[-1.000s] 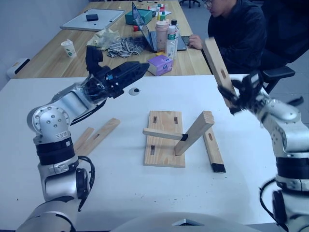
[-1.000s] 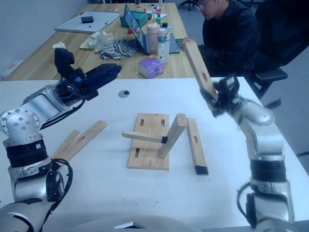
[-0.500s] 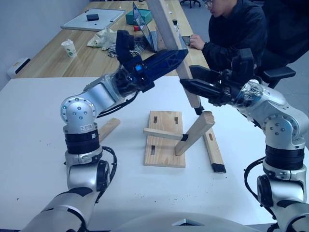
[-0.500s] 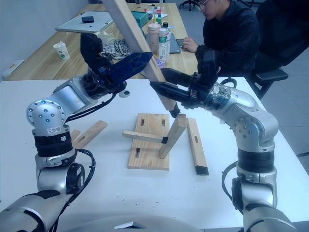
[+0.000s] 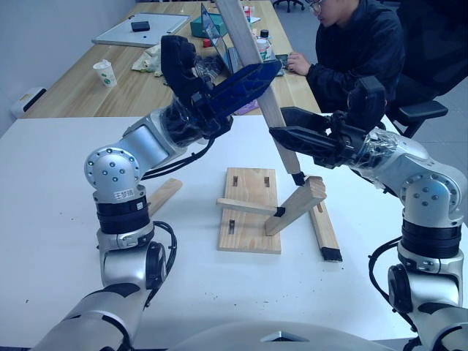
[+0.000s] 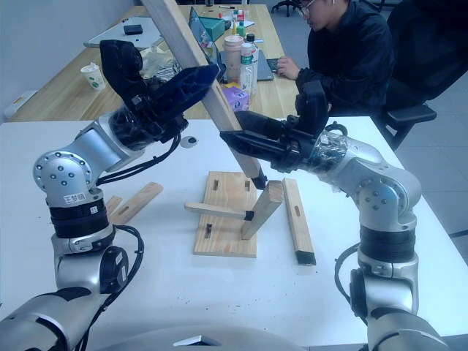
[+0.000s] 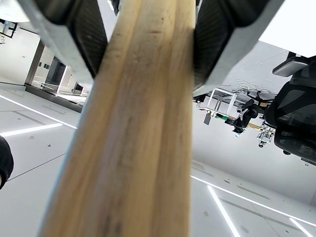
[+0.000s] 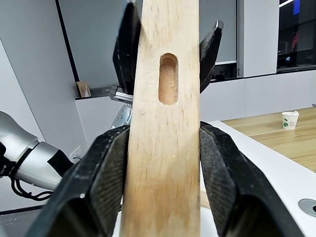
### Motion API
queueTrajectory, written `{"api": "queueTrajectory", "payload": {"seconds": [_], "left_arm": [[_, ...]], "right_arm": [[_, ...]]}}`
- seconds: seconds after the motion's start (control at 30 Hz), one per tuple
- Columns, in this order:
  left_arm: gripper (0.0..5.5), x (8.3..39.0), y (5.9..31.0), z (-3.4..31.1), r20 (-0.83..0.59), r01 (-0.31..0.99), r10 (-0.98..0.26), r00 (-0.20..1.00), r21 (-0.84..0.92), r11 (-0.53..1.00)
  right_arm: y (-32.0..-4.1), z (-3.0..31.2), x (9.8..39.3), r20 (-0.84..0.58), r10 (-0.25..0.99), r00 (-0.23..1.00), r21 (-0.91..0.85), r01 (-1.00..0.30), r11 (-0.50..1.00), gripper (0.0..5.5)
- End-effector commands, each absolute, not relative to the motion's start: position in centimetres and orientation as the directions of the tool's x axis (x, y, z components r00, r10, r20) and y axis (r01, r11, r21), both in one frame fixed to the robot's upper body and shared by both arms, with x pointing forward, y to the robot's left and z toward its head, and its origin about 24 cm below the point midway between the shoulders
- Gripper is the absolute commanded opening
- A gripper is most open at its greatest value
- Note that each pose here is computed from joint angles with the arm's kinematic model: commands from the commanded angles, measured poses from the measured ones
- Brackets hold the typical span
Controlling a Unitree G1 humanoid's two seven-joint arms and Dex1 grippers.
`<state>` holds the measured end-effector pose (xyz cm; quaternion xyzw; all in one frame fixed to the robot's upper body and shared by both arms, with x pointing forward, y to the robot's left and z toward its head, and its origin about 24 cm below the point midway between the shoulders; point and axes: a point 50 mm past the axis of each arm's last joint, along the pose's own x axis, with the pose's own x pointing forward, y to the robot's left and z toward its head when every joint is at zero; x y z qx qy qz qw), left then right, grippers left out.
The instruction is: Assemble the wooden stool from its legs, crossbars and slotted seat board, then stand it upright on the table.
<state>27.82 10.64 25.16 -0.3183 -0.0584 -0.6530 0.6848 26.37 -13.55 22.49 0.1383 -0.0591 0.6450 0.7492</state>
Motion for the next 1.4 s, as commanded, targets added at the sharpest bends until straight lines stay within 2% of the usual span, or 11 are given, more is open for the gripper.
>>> {"api": "queueTrajectory", "payload": {"seconds": [0.03, 0.2, 0.3, 0.33, 0.47, 0.53, 0.63, 0.77, 1.13, 1.27, 1.4], "left_arm": [[2.21, 27.8, 10.6, 24.8, 0.457, 0.926, -0.879, 0.135, -0.373, -0.052], [2.17, 28.2, 10.9, 24.6, 0.447, 0.927, -0.877, 0.175, -0.375, -0.007], [2.07, 29.0, 11.9, 24.4, 0.436, 0.926, -0.869, 0.234, -0.371, 0.064], [2.06, 29.4, 12.5, 24.1, 0.431, 0.924, -0.864, 0.261, -0.369, 0.095], [2.04, 31.2, 15.7, 23.0, 0.421, 0.895, -0.819, 0.390, -0.382, 0.230], [2.03, 31.5, 17.4, 21.8, 0.393, 0.879, -0.812, 0.432, -0.384, 0.281], [2.03, 31.0, 20.2, 17.9, 0.309, 0.848, -0.825, 0.474, -0.411, 0.333], [2.03, 29.3, 21.8, 13.4, 0.257, 0.825, -0.850, 0.461, -0.476, 0.304], [2.03, 27.7, 20.9, 7.9, 0.226, 0.784, -0.864, 0.450, -0.562, 0.262], [2.03, 27.4, 21.2, 7.0, 0.186, 0.792, -0.871, 0.455, -0.531, 0.301], [2.03, 26.9, 21.3, 6.0, 0.083, 0.842, -0.917, 0.389, -0.437, 0.318]], "right_arm": [[-13.7, 23.1, 26.5, 0.285, 0.941, 0.180, 0.120, -0.981, 0.151, 2.08], [-13.7, 23.1, 27.0, 0.278, 0.936, 0.215, 0.114, -0.975, 0.190, 2.08], [-13.8, 22.8, 27.7, 0.238, 0.934, 0.267, 0.098, -0.963, 0.250, 2.87], [-13.9, 22.8, 27.8, 0.232, 0.932, 0.280, 0.083, -0.960, 0.268, 3.06], [-14.7, 23.0, 28.7, 0.230, 0.914, 0.335, 0.041, -0.941, 0.335, 3.11], [-15.6, 23.1, 29.4, 0.240, 0.892, 0.383, 0.040, -0.922, 0.385, 3.11], [-17.5, 23.0, 30.8, 0.251, 0.844, 0.473, 0.052, -0.878, 0.477, 3.11], [-19.0, 22.4, 31.4, 0.243, 0.816, 0.525, 0.065, -0.848, 0.526, 3.11], [-20.2, 21.0, 31.9, 0.218, 0.803, 0.554, 0.099, -0.831, 0.547, 3.11], [-20.0, 21.0, 31.9, 0.217, 0.813, 0.540, 0.100, -0.841, 0.532, 3.11], [-19.9, 20.8, 31.7, 0.208, 0.816, 0.539, 0.104, -0.842, 0.530, 3.11]]}}
